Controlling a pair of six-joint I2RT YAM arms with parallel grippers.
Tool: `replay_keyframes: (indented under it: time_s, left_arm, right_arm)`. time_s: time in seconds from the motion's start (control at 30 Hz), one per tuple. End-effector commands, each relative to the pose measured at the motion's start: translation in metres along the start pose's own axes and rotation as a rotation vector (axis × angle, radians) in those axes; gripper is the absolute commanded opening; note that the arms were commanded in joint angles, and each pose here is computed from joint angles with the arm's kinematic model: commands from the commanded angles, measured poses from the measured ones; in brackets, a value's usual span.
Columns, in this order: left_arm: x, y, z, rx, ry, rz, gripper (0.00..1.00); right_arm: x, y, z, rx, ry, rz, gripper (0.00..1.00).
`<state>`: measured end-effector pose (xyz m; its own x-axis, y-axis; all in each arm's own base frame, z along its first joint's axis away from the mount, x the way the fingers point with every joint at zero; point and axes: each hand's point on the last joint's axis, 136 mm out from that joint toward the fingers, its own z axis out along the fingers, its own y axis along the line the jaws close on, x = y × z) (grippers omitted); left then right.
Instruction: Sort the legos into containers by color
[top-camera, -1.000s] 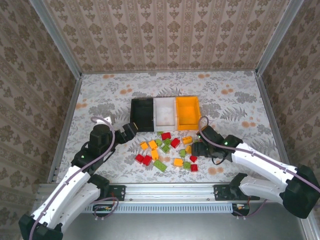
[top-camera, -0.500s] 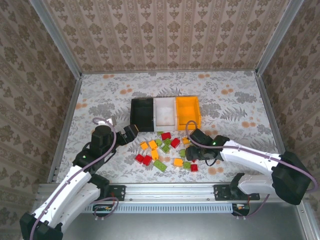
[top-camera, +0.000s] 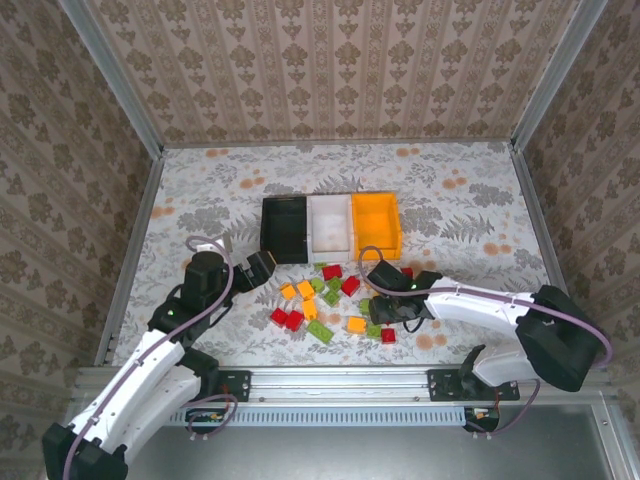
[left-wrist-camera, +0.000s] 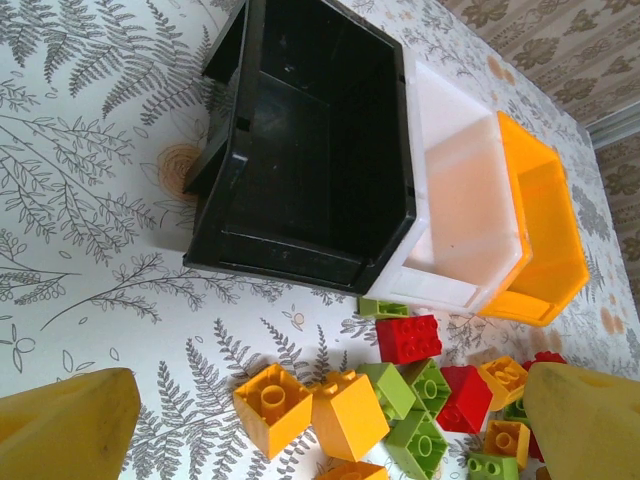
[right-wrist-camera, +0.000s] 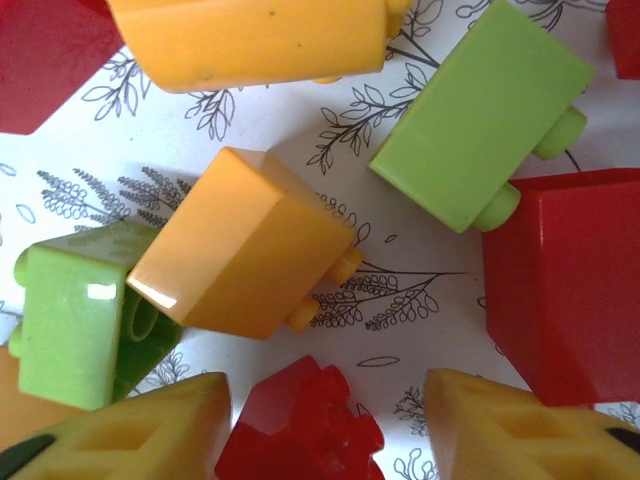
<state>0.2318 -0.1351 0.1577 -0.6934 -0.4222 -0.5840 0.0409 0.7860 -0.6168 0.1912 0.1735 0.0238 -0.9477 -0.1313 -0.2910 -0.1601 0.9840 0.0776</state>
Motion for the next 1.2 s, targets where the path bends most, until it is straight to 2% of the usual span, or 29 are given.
replay_keyframes:
  time_s: [0.0,0.17,0.33,0.47,0.63,0.7,0.9,1.17]
  left_arm:
    - [0.000,-0.001,0.001,0.013,0.003,-0.021,1.00]
    - [0.001,0.000,0.003,0.012,0.010,-0.023,1.00]
    - [0.000,0.000,0.003,0.010,0.009,-0.023,1.00]
    - [0.000,0.001,0.004,0.009,0.009,-0.022,1.00]
    - [0.003,0.004,0.004,-0.001,0.017,-0.037,1.00]
    - [0.005,0.006,0.003,-0.004,0.021,-0.048,1.00]
    - [0.014,0.013,0.002,-0.013,0.038,-0.074,1.00]
    - [0.023,0.022,0.003,-0.016,0.038,-0.111,1.00]
  right_arm:
    - [0.000,0.005,0.003,-0.013,0.010,-0.009,0.49]
    - [-0.002,0.005,-0.002,-0.017,-0.007,-0.005,0.34]
    - [-0.016,0.004,-0.031,-0.029,-0.077,-0.008,0.22]
    - [-0.056,0.003,-0.072,-0.021,-0.202,-0.005,0.20]
    - [-0.133,-0.004,-0.103,-0.010,-0.364,0.099,0.21]
    - [-0.163,-0.009,-0.104,0.015,-0.406,0.138,0.22]
    - [-0.223,-0.020,-0.062,0.120,-0.365,0.183,0.24]
    - [-0.247,-0.033,-0.017,0.203,-0.286,0.210,0.29]
